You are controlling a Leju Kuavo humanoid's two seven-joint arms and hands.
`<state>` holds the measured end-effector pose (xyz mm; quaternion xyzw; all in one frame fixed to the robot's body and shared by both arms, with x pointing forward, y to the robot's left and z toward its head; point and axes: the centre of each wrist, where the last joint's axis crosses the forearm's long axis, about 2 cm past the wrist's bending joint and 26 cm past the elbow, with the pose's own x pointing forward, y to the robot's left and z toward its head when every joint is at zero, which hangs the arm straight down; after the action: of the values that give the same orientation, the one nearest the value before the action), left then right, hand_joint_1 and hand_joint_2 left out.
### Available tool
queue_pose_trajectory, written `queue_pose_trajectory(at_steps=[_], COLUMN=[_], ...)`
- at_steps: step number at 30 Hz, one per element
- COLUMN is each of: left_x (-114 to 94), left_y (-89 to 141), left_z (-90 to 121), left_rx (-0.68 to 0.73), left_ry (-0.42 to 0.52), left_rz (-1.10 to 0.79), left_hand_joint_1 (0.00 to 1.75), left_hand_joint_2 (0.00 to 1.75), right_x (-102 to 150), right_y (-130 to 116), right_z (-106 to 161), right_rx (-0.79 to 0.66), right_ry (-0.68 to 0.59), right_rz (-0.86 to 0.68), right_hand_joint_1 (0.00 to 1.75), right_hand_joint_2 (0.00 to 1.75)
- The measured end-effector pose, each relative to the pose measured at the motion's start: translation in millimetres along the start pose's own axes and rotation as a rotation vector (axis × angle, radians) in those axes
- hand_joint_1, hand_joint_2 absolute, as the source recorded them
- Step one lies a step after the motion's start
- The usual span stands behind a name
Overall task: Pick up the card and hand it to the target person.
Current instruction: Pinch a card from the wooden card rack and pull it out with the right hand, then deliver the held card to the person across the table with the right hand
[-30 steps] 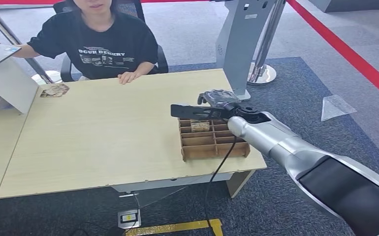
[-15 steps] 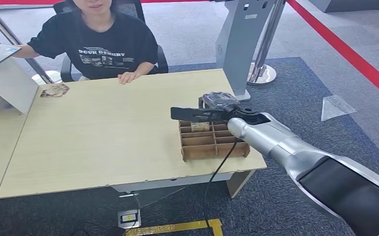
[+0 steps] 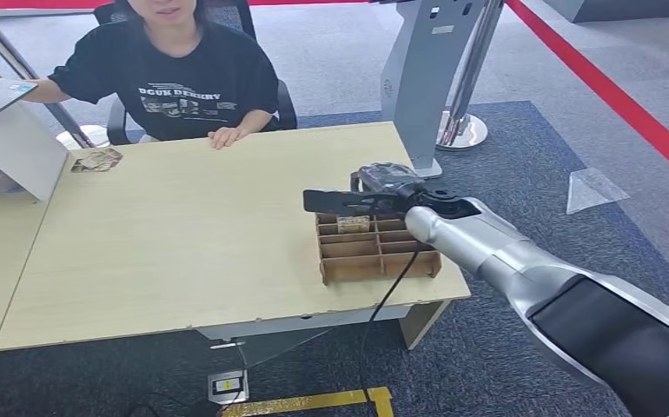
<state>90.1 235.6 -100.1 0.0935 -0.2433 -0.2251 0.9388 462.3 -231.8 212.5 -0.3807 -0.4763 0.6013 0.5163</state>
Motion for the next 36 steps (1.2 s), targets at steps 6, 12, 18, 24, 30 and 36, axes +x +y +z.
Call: queue_pose_trajectory(at_steps=[6, 12, 18, 24, 30, 36], left_x=[3.0, 4.7, 3.7, 1.4, -0.6, -0.4], left_y=[1.4, 2.8, 3.9, 4.7, 4.5, 3.3], left_z=[-1.1, -1.9, -2.1, -1.9, -1.4, -1.0], left_rx=[-0.006, -0.01, -0.011, -0.007, -0.007, 0.006], left_ry=[-0.008, -0.013, -0.01, -0.007, -0.005, -0.005], left_rz=[-0.004, -0.006, -0.005, 0.004, 0.003, 0.0], left_hand_joint_1=[0.0, 0.0, 0.0, 0.0, 0.0, 0.0], left_hand_joint_2=[1.75, 1.75, 1.75, 1.75, 1.75, 1.75], right_x=[-6.3, -12.5, -17.8, -19.6, -20.1, -19.3], right_y=[-16.2, -51.3, -110.9, -162.1, -178.7, -165.6], right_z=[-1.5, -2.4, 2.9, 13.7, 19.4, 17.3], right_rx=[0.066, 0.094, 0.097, -0.011, -0.169, -0.49], right_ry=[-0.108, -0.188, -0.231, -0.237, -0.224, -0.113], right_rz=[-0.003, -0.03, -0.086, -0.089, -0.107, -0.137], right_hand_joint_1=[1.75, 1.75, 1.75, 1.75, 1.75, 1.75], right_hand_joint_2=[1.75, 1.75, 1.75, 1.75, 1.75, 1.75])
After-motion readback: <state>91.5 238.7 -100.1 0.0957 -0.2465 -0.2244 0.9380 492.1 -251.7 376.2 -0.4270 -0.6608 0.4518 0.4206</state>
